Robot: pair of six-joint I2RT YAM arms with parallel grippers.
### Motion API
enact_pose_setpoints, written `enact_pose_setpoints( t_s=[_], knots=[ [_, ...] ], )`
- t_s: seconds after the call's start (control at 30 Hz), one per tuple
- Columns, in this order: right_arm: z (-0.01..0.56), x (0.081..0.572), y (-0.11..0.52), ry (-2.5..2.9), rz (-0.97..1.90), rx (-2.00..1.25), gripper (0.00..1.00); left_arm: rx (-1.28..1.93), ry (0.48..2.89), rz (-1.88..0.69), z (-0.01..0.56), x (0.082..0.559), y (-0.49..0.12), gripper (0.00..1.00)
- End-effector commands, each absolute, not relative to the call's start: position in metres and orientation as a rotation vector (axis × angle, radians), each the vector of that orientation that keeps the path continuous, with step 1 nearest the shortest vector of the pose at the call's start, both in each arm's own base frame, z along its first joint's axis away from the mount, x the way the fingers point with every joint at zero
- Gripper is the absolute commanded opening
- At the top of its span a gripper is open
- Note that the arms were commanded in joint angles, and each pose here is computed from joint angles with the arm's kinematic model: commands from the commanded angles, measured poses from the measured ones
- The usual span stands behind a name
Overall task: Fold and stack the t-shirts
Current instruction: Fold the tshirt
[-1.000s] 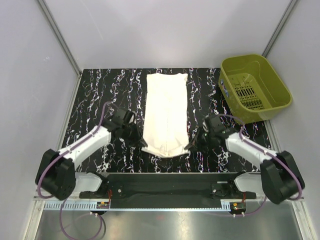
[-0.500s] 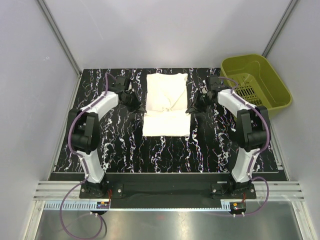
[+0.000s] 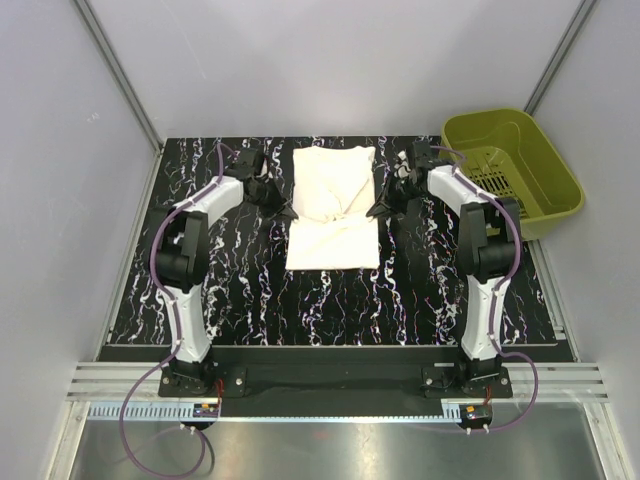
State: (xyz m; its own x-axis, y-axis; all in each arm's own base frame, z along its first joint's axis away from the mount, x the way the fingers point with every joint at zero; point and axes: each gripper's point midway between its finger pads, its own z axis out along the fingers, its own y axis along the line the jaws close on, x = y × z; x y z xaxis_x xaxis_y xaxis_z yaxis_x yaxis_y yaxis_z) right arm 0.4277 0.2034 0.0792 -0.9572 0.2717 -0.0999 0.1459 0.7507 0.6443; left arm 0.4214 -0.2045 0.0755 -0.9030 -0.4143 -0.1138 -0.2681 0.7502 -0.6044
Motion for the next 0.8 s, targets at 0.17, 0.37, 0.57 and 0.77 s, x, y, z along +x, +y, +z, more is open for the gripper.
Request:
enact_pose_setpoints(
  t_s=[0.17,0.37,0.57,0.77],
  knots=[
    [0.085,0.448,0.204,2.738,1.041,0.286,0.00,-0.545,2.638,-0.959,0.088,0.456,-0.210,0.00],
    [0.085,0.454,0.198,2.738,1.032,0.296,0.00,-0.567,2.632,-0.974,0.088,0.467,-0.209,0.00],
    [0.083,0.469,0.186,2.717,1.002,0.284,0.18,-0.537,2.644,-0.957,0.083,0.479,-0.210,0.19],
    [0.093,0.500,0.164,2.702,0.882,0.201,0.45,-0.340,2.587,-0.732,0.128,0.504,-0.186,0.43]
  ],
)
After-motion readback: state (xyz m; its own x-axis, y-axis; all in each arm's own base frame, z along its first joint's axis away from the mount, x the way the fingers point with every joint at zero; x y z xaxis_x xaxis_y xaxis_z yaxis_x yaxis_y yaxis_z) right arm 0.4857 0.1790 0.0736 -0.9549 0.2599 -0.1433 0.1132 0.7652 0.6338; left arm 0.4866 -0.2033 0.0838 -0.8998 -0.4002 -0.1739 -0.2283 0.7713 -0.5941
